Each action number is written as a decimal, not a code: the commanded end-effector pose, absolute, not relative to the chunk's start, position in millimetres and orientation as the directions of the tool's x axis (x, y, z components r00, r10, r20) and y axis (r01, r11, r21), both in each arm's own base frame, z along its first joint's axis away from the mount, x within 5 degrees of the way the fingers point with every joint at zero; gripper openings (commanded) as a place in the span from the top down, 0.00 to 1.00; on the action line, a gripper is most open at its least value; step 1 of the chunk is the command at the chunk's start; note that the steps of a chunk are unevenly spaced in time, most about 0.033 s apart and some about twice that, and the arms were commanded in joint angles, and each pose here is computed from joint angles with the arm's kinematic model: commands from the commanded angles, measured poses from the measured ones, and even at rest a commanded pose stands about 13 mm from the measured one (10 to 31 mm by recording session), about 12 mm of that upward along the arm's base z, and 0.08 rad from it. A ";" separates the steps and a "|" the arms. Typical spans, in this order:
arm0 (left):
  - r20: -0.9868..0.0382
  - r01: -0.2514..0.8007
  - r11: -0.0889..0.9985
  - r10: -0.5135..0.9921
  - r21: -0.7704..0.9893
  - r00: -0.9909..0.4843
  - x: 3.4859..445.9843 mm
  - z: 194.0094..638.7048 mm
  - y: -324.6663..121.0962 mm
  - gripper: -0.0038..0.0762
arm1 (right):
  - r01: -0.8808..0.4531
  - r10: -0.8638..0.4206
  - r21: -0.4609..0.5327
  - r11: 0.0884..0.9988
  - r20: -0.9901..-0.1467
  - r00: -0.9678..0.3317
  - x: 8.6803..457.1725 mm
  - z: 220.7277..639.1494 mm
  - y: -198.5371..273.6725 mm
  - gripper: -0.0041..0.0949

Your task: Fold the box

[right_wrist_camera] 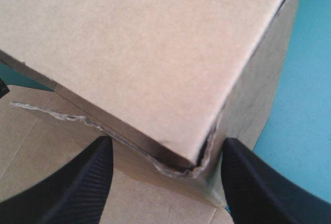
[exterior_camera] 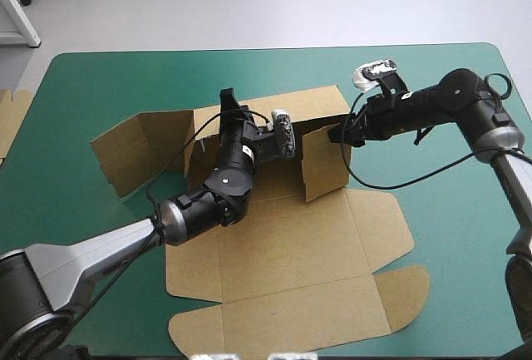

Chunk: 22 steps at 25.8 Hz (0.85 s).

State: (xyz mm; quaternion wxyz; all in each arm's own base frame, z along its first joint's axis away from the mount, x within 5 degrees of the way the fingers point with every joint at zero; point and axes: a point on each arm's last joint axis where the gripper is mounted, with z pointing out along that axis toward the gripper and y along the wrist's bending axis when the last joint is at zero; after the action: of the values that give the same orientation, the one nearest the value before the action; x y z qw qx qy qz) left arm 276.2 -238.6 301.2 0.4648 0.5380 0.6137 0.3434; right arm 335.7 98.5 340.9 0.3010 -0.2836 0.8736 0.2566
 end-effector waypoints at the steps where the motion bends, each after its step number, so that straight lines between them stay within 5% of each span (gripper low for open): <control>1: -0.245 0.273 0.225 0.969 0.935 0.040 272.9 328.1 -237.4 0.97 | -0.646 -0.268 0.247 0.722 -0.761 -0.591 334.0 367.4 102.7 0.39; 6: -0.251 0.284 0.224 0.966 0.932 0.064 272.5 327.7 -239.8 0.97 | -0.632 -0.263 0.220 0.743 -0.772 -0.578 336.5 367.8 103.4 0.46; 22: -0.328 0.308 0.297 0.943 0.904 0.054 272.1 328.3 -241.9 0.97 | -0.644 -0.291 0.164 0.747 -0.791 -0.539 341.9 365.0 104.8 0.47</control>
State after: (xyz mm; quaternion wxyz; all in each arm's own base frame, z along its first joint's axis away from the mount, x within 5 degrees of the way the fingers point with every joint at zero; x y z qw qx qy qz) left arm 277.1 -239.1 300.7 0.4710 0.5270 0.6239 0.3335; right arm 342.9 103.0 339.9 0.3350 -0.2869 0.8699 0.2206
